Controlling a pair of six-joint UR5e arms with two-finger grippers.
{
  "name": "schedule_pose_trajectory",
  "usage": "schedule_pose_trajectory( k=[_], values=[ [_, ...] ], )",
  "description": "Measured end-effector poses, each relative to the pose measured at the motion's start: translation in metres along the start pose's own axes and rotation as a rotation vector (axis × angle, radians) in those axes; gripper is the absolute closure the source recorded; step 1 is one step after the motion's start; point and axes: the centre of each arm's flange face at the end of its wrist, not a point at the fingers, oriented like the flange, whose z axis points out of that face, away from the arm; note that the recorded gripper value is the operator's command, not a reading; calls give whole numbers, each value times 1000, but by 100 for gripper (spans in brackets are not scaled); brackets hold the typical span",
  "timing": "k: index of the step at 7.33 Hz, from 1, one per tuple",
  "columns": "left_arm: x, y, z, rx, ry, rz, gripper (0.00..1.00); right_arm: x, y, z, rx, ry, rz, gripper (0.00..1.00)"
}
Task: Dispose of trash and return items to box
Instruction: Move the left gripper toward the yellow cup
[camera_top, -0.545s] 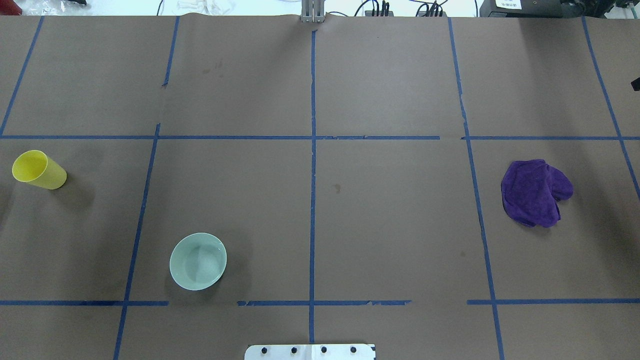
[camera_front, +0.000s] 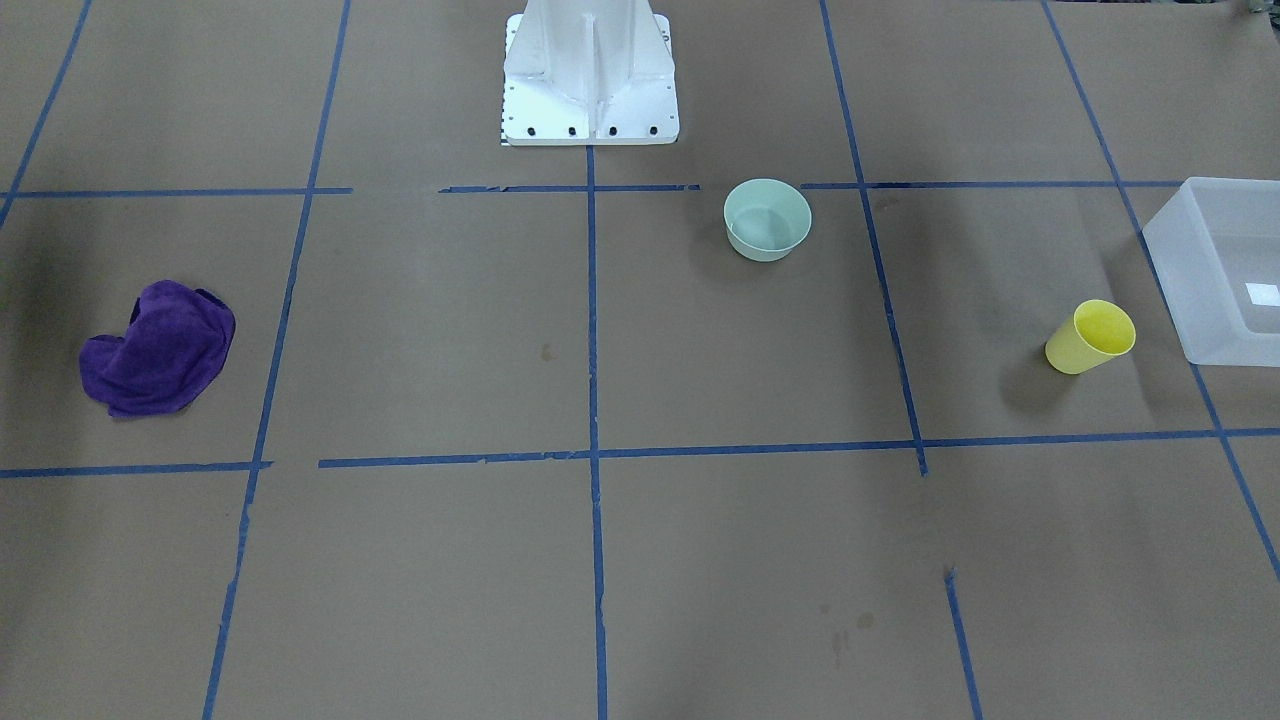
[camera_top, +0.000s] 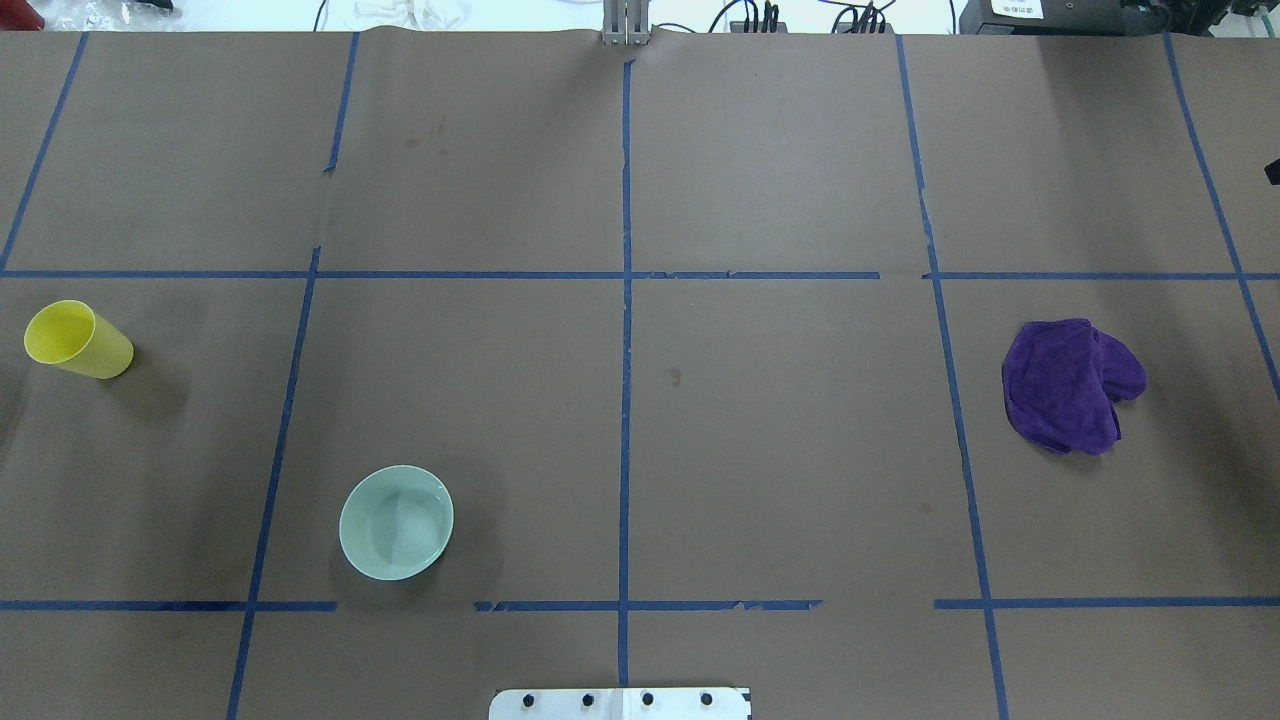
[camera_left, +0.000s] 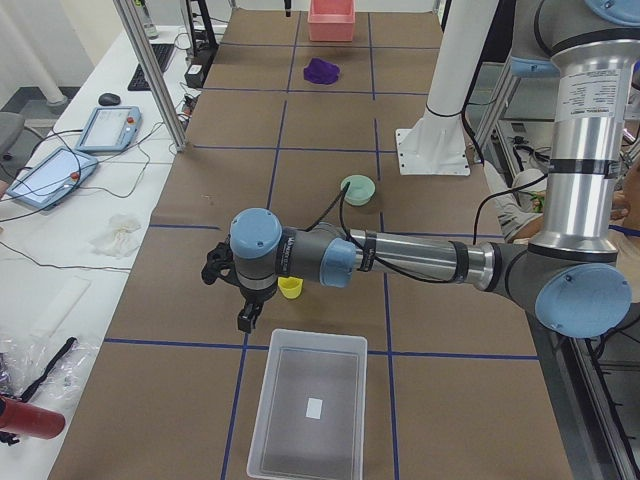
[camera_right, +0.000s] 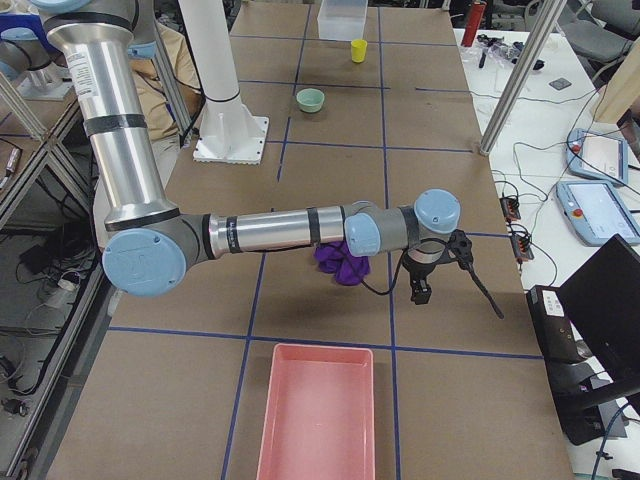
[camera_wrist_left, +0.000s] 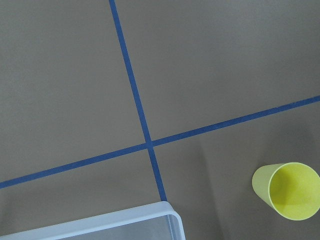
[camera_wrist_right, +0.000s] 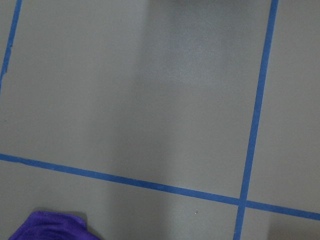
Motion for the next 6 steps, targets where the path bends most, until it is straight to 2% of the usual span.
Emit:
schedule_pose_trajectory(
  k=[3, 5, 6],
  values=[
    [10, 3, -9, 54, -12, 62, 0, 0, 2, 1, 0, -3, -2, 0],
    [13, 17, 1, 102, -8, 85, 0, 3, 2, 4, -5, 4, 0, 0],
    [28, 14, 16, 98, 9, 69, 0, 3, 3, 4, -4, 4, -2, 0]
  ],
)
